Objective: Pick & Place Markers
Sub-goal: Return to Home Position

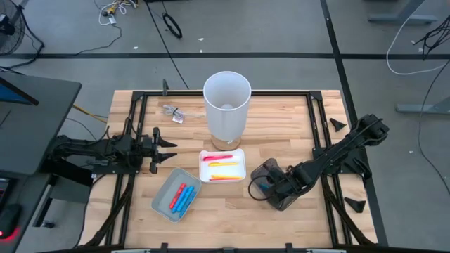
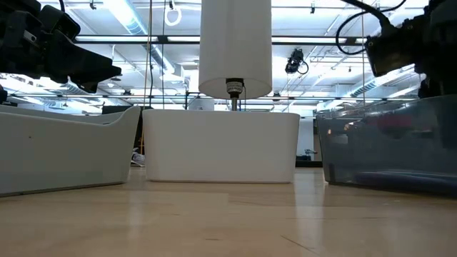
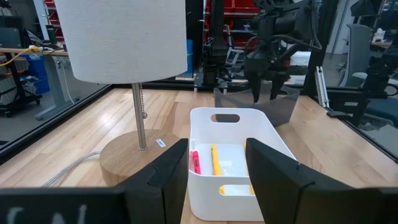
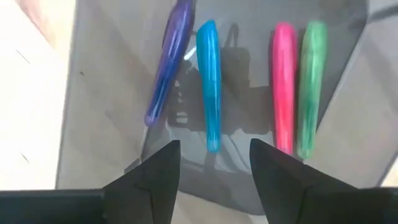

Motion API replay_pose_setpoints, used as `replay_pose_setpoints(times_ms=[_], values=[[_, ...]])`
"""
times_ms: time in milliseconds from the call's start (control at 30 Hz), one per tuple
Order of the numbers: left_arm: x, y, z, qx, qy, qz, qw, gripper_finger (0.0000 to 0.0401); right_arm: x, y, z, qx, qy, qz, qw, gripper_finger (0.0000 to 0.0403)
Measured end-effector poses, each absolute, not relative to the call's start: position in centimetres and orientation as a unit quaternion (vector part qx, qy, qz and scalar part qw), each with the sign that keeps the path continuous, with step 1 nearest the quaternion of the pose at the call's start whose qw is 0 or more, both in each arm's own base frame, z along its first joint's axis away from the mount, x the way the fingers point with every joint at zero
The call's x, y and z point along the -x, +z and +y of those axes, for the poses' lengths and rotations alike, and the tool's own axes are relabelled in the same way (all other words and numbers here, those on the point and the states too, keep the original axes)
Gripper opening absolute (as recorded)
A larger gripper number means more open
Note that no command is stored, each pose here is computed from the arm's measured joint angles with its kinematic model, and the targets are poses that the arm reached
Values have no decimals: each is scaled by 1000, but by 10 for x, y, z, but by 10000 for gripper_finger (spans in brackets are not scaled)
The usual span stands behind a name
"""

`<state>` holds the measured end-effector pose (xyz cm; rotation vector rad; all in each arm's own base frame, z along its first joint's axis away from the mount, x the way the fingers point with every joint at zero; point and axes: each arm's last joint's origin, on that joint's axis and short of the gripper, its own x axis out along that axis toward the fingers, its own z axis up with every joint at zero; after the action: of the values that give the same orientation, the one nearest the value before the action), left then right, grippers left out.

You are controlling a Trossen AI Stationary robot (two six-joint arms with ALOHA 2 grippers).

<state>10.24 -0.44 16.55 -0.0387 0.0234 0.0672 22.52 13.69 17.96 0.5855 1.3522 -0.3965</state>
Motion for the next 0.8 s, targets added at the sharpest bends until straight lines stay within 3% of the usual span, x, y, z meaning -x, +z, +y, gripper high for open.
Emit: replay_pose_setpoints(times_ms=[267,467,667,800], values=[[-102,165,-4,19,34,12,999,165,-217,213,124,-221,-192,507,811,194],[-102,166,-4,19,34,12,999,165,-212,240,111,-125,-214,393,886,194],[-102,165,-4,19,33,12,999,165,-212,260,92,-102,-261,282,918,194],[-102,165,-4,19,34,12,999,165,-212,253,75,-98,-256,199,941,194]])
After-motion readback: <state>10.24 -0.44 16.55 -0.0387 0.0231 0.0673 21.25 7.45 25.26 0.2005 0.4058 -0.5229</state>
